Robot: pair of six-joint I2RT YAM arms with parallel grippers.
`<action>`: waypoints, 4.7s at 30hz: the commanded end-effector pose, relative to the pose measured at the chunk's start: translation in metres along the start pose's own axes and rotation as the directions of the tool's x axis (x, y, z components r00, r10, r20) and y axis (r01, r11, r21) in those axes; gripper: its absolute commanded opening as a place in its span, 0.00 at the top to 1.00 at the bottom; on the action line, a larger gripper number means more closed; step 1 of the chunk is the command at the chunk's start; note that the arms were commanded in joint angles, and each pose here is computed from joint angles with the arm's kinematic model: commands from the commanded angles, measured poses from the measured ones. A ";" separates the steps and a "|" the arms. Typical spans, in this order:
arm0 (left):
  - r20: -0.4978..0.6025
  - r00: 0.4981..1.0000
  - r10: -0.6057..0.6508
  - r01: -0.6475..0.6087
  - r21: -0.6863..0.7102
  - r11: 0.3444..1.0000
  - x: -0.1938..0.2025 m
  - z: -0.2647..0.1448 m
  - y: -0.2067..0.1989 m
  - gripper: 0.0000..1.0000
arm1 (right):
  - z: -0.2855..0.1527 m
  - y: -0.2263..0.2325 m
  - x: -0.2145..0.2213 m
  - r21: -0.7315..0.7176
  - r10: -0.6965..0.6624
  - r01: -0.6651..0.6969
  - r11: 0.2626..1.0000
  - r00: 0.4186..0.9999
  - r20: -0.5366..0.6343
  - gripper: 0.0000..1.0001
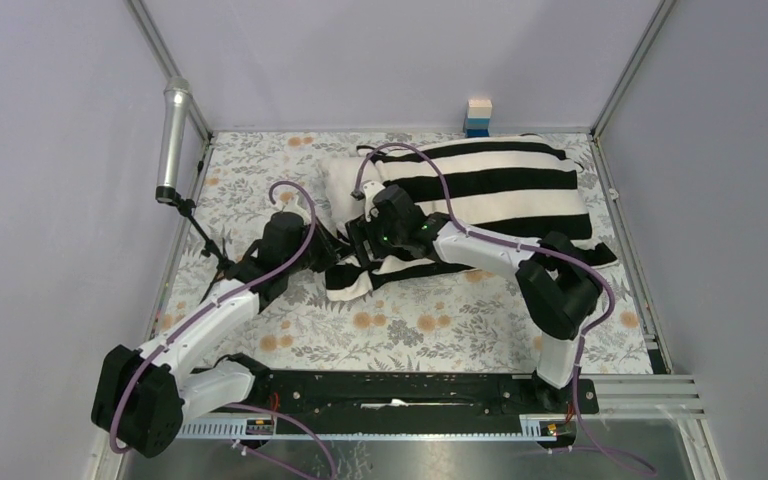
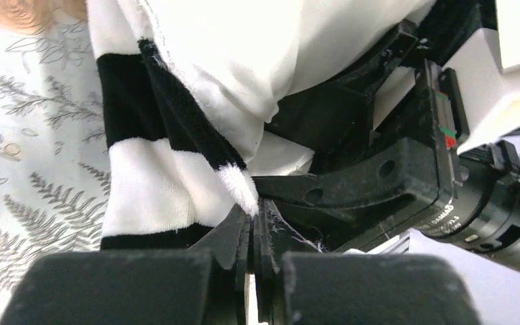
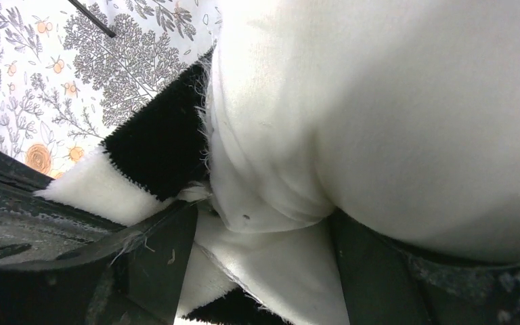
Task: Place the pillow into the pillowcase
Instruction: Stuff the pillow into the pillowcase.
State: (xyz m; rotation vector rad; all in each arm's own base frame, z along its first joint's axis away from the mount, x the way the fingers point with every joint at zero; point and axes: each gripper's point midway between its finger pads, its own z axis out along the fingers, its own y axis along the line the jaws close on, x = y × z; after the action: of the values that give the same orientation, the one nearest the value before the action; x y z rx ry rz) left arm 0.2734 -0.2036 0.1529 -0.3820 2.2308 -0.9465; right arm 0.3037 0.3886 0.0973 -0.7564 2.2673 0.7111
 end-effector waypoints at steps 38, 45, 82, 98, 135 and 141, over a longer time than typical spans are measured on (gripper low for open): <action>0.217 0.971 -0.101 0.100 0.013 0.995 -0.038 -0.031 0.007 1.00 | -0.022 -0.052 0.051 0.494 -0.180 0.328 0.806 0.929 -0.324 0.24; 0.257 0.965 -0.059 0.057 0.017 0.998 -0.055 -0.040 -0.008 1.00 | -0.006 -0.051 0.169 0.410 -0.068 0.294 0.864 0.874 -0.482 0.84; 0.021 0.986 -0.164 0.155 0.228 0.961 0.079 -0.037 0.025 1.00 | -0.053 0.032 -0.101 0.378 -0.196 0.146 0.914 0.976 0.095 0.01; 0.035 0.988 -0.148 0.139 0.201 0.970 0.078 -0.038 0.030 1.00 | 0.044 -0.033 -0.081 0.607 -0.366 0.458 0.649 0.888 -0.278 0.04; -0.024 0.998 0.054 -0.052 0.086 0.995 0.035 -0.012 -0.042 0.56 | -0.141 0.040 -0.113 -0.119 0.194 -0.155 0.981 0.836 0.513 1.00; -0.066 0.996 0.062 -0.058 0.064 0.996 0.045 0.011 -0.040 0.56 | -0.142 0.045 -0.115 -0.142 0.198 -0.145 0.979 0.840 0.505 1.00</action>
State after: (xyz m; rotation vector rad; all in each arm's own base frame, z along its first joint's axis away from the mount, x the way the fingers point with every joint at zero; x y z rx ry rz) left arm 0.2337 -0.2379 0.1310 -0.3205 2.3334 -0.9252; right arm 0.2910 0.3472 0.2081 -0.3928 2.0231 0.7898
